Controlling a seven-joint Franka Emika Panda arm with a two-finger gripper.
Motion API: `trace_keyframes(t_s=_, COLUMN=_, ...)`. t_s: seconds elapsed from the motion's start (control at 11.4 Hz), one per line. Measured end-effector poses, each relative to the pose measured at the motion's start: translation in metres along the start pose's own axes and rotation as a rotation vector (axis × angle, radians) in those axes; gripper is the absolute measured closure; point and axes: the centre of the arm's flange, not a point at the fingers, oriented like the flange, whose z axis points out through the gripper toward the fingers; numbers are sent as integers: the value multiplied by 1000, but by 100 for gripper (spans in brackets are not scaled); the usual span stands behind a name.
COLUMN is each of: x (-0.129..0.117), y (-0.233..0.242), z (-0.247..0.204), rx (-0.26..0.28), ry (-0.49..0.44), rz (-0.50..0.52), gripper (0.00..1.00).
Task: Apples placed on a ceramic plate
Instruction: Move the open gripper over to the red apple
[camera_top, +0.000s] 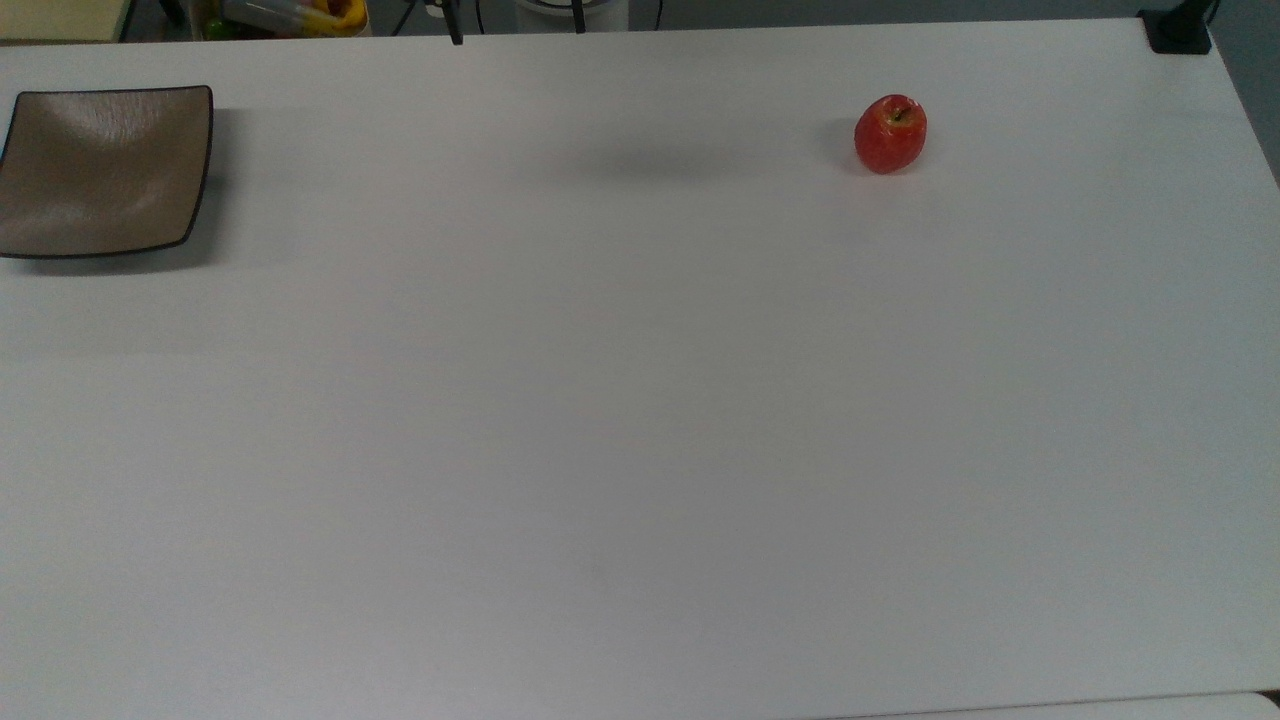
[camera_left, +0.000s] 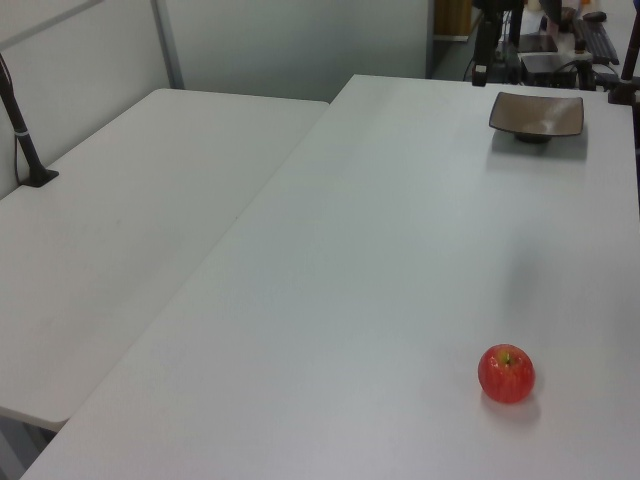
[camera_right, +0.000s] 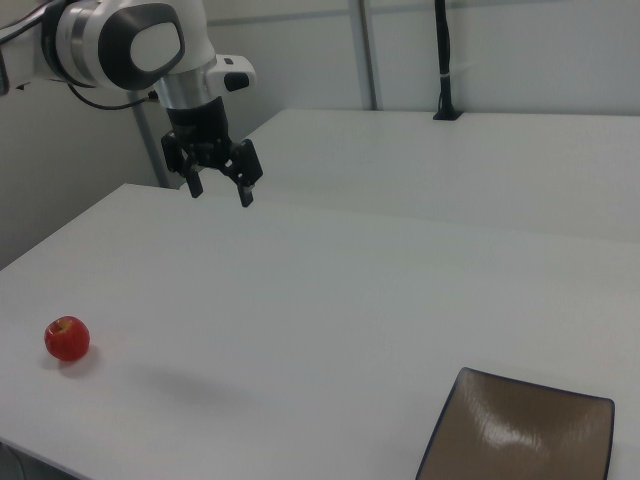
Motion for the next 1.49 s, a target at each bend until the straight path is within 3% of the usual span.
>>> trace_keyframes(t_s=0.88, x=-7, y=-11, z=-2, rx=5, ry=-34, rz=-24, gripper=0)
trace_keyframes(t_s=1.14, x=-20, y=-85, z=-2, rx=15, ry=-65, rz=-154, gripper=0)
trace_keyframes(t_s=1.49, x=-62, y=-192, z=21, rx=20, ry=-124, rz=-278, gripper=0)
